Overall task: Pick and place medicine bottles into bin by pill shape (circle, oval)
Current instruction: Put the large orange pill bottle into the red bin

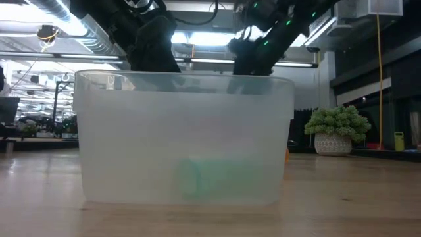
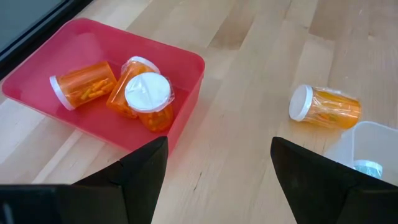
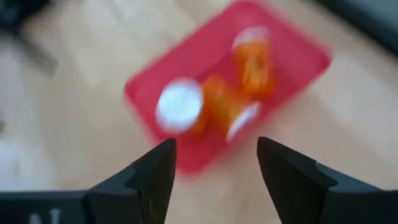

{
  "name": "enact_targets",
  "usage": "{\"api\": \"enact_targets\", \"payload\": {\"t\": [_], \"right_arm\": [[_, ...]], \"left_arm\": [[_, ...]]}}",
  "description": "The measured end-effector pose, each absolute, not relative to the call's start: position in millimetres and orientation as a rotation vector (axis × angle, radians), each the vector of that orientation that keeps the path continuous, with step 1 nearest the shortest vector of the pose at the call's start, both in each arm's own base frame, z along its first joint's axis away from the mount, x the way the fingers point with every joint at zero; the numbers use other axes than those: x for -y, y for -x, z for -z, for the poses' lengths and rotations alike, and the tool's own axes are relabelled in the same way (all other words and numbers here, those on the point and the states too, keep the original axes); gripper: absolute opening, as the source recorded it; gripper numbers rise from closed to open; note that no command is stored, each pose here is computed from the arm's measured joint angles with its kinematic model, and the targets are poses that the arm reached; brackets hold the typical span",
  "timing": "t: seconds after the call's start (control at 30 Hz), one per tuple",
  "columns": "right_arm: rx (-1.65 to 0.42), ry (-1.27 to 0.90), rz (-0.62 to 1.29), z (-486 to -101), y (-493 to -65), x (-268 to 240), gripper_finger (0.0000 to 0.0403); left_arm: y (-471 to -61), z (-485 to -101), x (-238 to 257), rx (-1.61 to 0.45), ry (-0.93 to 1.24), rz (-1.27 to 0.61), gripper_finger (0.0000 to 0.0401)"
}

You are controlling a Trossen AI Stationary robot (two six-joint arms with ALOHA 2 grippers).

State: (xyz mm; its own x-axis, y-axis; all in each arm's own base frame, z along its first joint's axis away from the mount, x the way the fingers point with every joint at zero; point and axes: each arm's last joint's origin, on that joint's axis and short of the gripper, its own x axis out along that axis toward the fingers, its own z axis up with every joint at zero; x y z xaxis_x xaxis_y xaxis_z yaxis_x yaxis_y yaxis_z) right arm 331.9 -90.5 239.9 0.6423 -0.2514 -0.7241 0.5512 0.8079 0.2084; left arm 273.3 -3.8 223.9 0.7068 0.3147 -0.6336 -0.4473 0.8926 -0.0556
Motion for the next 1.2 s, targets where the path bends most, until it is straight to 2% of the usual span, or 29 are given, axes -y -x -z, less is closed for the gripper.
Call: {"api": "enact_targets", "payload": {"t": [0.33,0.57,0.73,1.03,1.2], "right_arm": [[-0.953,-0.418,0.446,-241.0,-315.0,6.1,0.0226],[-0.943,-0.484,0.452,-234.8,-308.4,-50.2,0.0226],[-0.885,-0.587,0.532,-219.7,-296.7,-80.7,0.0226],[-0.802,-0.732,0.549,-185.1,-282.1,-98.9,0.0226],[-0.834,-0.705,0.575,-170.0,-288.6,-99.9,0.0226]], "left_arm": [[-273.3,-223.9,3.8,-0.662,0.212,-0.426,0.0278],[-273.3,-223.9,3.9,-0.662,0.212,-0.426,0.0278],[-273.3,-223.9,3.9,-0.662,0.212,-0.426,0.0278],[-273.3,-223.9,3.9,-0.662,0.212,-0.426,0.0278],[-273.3,-224.0,3.8,-0.661,0.213,-0.427,0.0278]]}}
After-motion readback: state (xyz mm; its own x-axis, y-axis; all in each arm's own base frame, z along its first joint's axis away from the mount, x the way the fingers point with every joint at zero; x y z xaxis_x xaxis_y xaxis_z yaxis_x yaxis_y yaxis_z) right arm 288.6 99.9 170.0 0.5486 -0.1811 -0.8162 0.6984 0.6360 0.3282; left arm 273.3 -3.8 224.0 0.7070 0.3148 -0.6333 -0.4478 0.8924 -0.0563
